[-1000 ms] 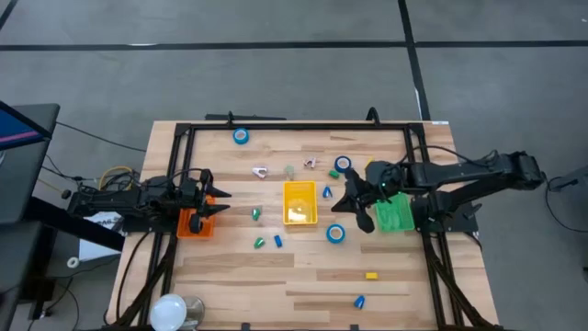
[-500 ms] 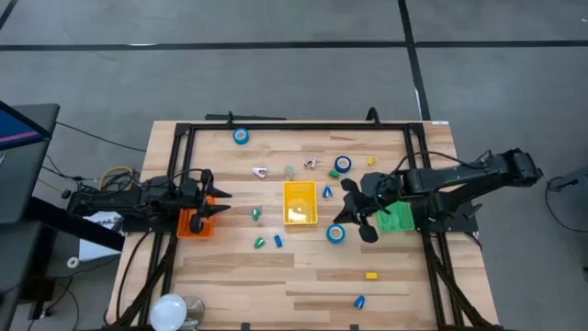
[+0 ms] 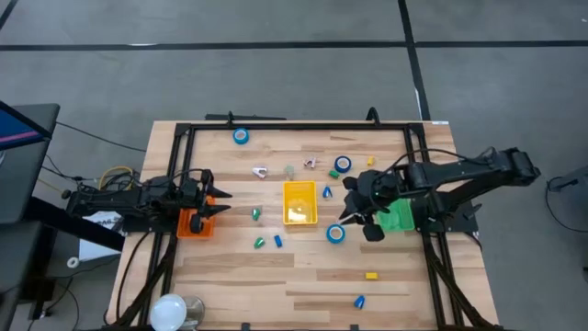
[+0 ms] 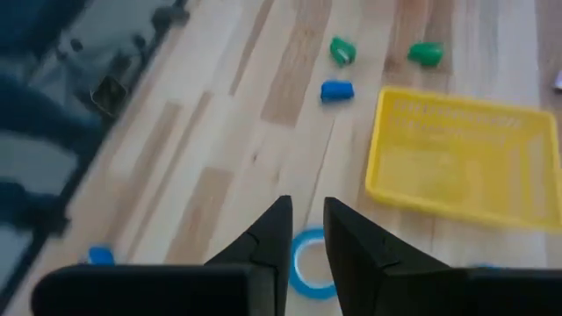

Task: Pick and place Stapler, Stapler remover, tape
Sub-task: Put the blue tape into the yellow basket

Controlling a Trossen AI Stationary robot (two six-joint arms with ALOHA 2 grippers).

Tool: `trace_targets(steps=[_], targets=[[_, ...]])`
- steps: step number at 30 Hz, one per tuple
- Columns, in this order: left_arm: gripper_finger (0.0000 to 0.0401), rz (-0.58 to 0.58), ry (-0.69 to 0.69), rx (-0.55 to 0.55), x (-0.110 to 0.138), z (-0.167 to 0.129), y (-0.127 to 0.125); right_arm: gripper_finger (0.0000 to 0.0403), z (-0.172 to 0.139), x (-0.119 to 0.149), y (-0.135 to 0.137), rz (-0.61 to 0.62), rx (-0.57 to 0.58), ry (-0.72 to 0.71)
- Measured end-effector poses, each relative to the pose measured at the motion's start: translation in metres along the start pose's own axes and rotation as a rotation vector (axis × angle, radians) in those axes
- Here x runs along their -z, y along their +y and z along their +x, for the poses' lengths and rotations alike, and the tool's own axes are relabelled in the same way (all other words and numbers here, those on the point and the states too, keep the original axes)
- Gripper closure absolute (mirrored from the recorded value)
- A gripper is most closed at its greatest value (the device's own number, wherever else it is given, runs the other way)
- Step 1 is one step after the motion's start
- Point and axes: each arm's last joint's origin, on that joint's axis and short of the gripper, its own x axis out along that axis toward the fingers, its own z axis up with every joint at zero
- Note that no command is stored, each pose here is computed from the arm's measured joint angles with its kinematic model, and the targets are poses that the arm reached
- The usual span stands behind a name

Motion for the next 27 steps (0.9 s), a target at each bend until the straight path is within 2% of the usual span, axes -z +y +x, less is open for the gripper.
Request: trace_targets(steps=[13,18,23,27], targets=[[0.0251,0.000,0.005,0.000,0.000,0.001,0.000,0.0341,0.019,-0.017,0.001,-0.159,-0.029,0.226],[0.0251,0.000,0.001,0.000,0.000,0.001,0.000,0.0341,0.038,-0.015,-0.001,-0.220,-0.040,0.290],[0.0251,0.000,0.000,0.000,0.000,0.001,0.000,0.0339,0.057,-0.010,-0.001,-0.225,-0.058,0.358],[0.0251,0.000,-0.001,0.001,0.000,0.001,0.000,0.0322,0.070,-0.007,-0.001,-0.274,-0.077,0.396]])
